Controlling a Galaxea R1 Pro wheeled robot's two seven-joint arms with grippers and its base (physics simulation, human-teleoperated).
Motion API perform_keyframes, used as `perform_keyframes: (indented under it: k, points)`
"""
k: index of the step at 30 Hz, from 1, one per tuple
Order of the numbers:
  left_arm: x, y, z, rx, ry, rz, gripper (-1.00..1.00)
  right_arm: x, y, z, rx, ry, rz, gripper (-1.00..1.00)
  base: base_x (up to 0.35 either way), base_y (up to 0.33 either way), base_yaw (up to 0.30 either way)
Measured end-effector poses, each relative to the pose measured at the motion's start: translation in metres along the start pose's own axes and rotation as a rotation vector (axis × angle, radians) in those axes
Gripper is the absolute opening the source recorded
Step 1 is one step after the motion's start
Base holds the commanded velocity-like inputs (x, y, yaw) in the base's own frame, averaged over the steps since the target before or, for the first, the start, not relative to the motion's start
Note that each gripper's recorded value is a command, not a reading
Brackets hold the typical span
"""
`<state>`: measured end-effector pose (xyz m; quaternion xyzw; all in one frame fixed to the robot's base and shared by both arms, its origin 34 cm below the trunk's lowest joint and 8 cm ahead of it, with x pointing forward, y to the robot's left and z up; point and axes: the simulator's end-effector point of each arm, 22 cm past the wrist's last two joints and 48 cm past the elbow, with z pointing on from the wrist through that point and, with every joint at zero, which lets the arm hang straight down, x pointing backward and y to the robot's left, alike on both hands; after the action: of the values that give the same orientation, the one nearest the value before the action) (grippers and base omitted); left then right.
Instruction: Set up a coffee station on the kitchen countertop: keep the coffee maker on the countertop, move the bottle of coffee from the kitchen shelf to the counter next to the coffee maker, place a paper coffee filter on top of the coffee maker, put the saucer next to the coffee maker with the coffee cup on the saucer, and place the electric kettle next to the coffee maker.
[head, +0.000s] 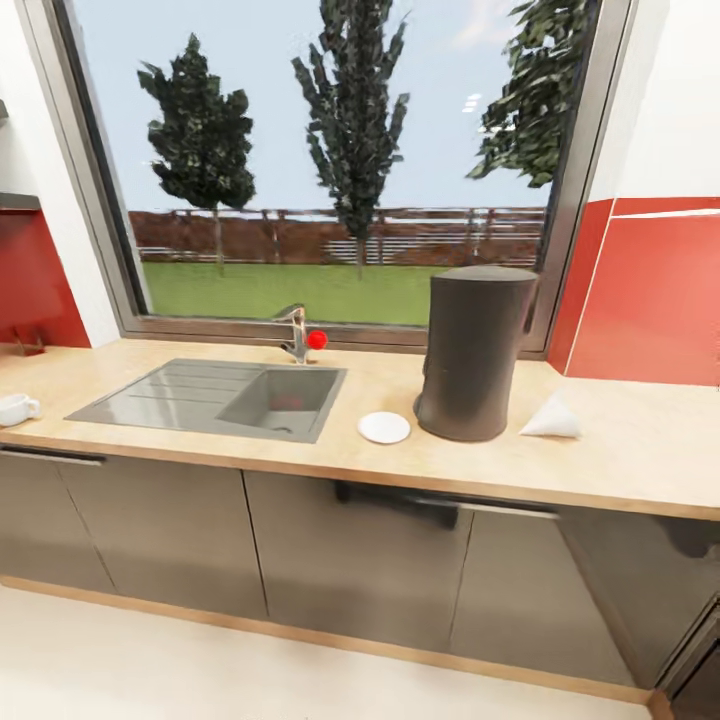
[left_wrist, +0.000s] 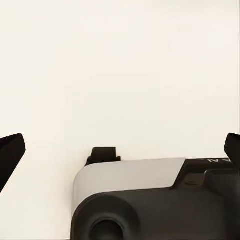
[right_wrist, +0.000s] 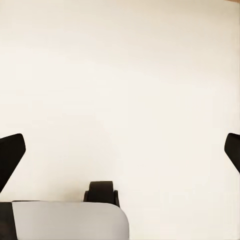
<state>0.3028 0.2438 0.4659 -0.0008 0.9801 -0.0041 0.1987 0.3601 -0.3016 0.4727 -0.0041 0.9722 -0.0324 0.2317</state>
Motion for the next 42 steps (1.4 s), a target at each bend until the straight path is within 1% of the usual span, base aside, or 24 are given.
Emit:
perform_keyframes:
  k: [5, 12, 19, 22, 25, 28, 33, 34, 38, 42]
  points:
    - [0.001, 0.001, 0.000, -0.001, 0.002, 0.000, 1.00, 0.000, 0.001, 0.000, 0.000, 0.000, -0.001, 1.00, -0.001, -0.083, 0.165]
    - [0.001, 0.000, 0.000, -0.001, 0.002, 0.000, 1.00, 0.000, 0.001, 0.000, -0.001, 0.000, -0.001, 1.00, 0.000, -0.167, 0.022]
    - [0.001, 0.001, 0.000, -0.002, 0.002, 0.000, 1.00, -0.002, 0.001, 0.000, -0.001, -0.005, -0.001, 1.00, 0.000, -0.049, 0.004]
    - [0.001, 0.001, 0.000, -0.002, 0.002, 0.000, 1.00, -0.004, 0.001, 0.000, -0.001, -0.011, -0.001, 1.00, 0.000, -0.014, 0.001]
    - [0.000, 0.002, 0.000, -0.002, 0.001, -0.001, 1.00, -0.016, 0.001, 0.002, -0.001, -0.037, 0.000, 1.00, 0.000, -0.006, 0.000]
    - [0.000, 0.002, 0.000, -0.003, 0.001, -0.002, 1.00, -0.042, 0.002, 0.003, -0.003, -0.091, 0.000, 1.00, 0.000, -0.003, 0.000]
    - [0.000, 0.003, 0.000, -0.004, 0.001, -0.002, 1.00, -0.106, 0.008, 0.001, -0.020, -0.225, -0.007, 1.00, 0.000, -0.001, 0.000]
    - [0.000, 0.003, 0.000, -0.004, 0.001, -0.003, 1.00, -0.130, 0.015, -0.002, -0.039, -0.274, -0.018, 1.00, 0.000, 0.000, 0.000]
    - [0.000, 0.003, 0.000, -0.004, 0.001, -0.003, 1.00, -0.172, 0.038, -0.011, -0.104, -0.366, -0.065, 1.00, 0.000, 0.000, 0.000]
    - [0.001, 0.003, 0.000, -0.005, 0.002, -0.003, 1.00, -0.215, 0.070, -0.028, -0.199, -0.462, -0.130, 1.00, 0.000, 0.000, 0.000]
